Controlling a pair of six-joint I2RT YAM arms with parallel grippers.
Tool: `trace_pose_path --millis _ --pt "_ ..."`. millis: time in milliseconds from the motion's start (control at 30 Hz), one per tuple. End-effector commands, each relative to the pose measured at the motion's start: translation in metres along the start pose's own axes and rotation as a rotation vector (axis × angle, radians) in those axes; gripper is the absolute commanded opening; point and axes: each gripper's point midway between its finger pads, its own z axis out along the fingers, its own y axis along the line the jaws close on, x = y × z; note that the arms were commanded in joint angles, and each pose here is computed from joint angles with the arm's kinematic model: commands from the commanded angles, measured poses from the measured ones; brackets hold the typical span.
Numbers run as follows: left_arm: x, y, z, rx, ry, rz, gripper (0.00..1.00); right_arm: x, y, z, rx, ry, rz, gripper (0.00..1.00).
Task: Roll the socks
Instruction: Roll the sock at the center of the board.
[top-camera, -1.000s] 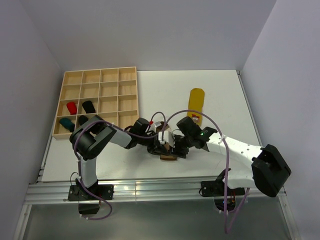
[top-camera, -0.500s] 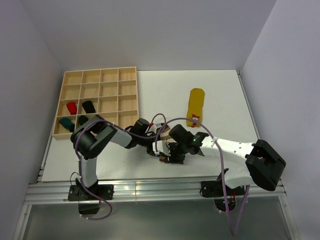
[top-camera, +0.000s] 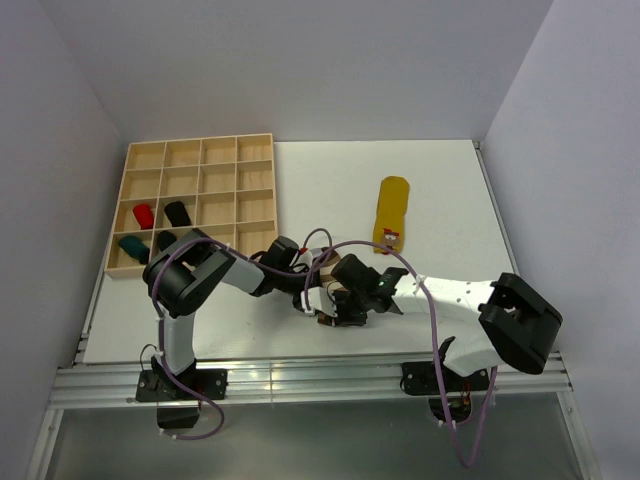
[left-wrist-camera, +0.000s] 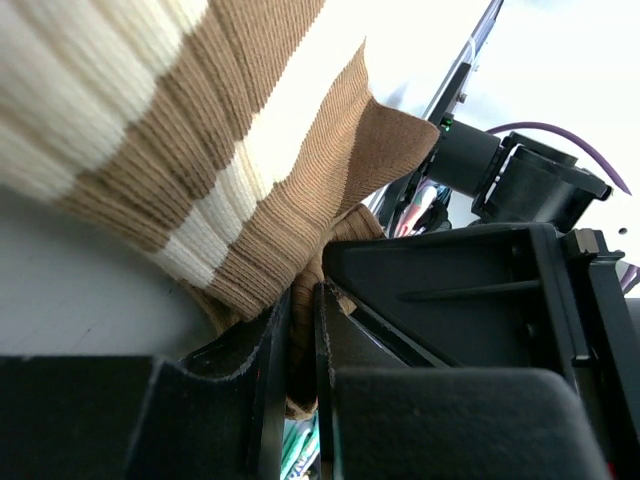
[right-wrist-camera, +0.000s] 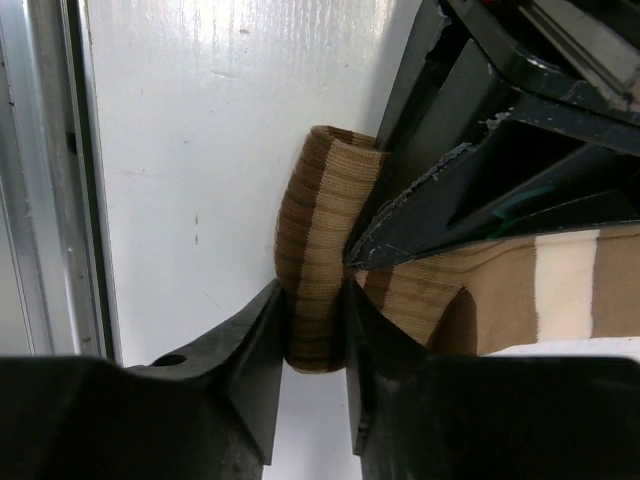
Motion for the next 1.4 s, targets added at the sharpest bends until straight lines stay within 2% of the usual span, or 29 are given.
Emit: trace_pose_path --millis 0,167,400,533,700,900,1133,1233,1367 --pt "0.015 0.057 0.001 -0.185 -0.001 -0.096 0.0 -0.001 0.004 0.005 -0.02 -0.007 0.008 0.3" --pt "0.004 0.047 -0.004 -0.19 -0.041 -0.027 0.04 0.001 0.004 -0.004 -0.094 0.01 0.06 0.26" --pt "-0.028 0.029 -0.016 -0.258 -0.161 0.131 0.34 0.01 0.009 -0.016 -0.249 0.022 0.178 0.24" --pt "-0.044 0.023 -0.026 -0.295 -0.245 0.164 0.41 0.015 0.01 -0.018 -0.293 0.023 0.226 0.24" --pt "-0.052 0.01 -0.036 -0.273 -0.322 0.207 0.46 0.015 0.011 -0.023 -0.393 0.029 0.287 0.24" --pt "-0.059 -0.002 -0.054 -0.245 -0.461 0.251 0.48 0.009 0.014 -0.029 -0.552 0.038 0.371 0.24" --pt "-0.051 -0.007 -0.082 -0.182 -0.623 0.254 0.44 0.002 -0.004 -0.031 -0.656 0.033 0.49 0.24" --pt "-0.046 -0.014 -0.093 -0.148 -0.676 0.298 0.41 -0.002 -0.014 -0.027 -0.664 0.049 0.546 0.24" --pt "-0.04 -0.034 -0.11 -0.094 -0.76 0.427 0.38 -0.009 -0.027 -0.024 -0.693 0.068 0.614 0.24"
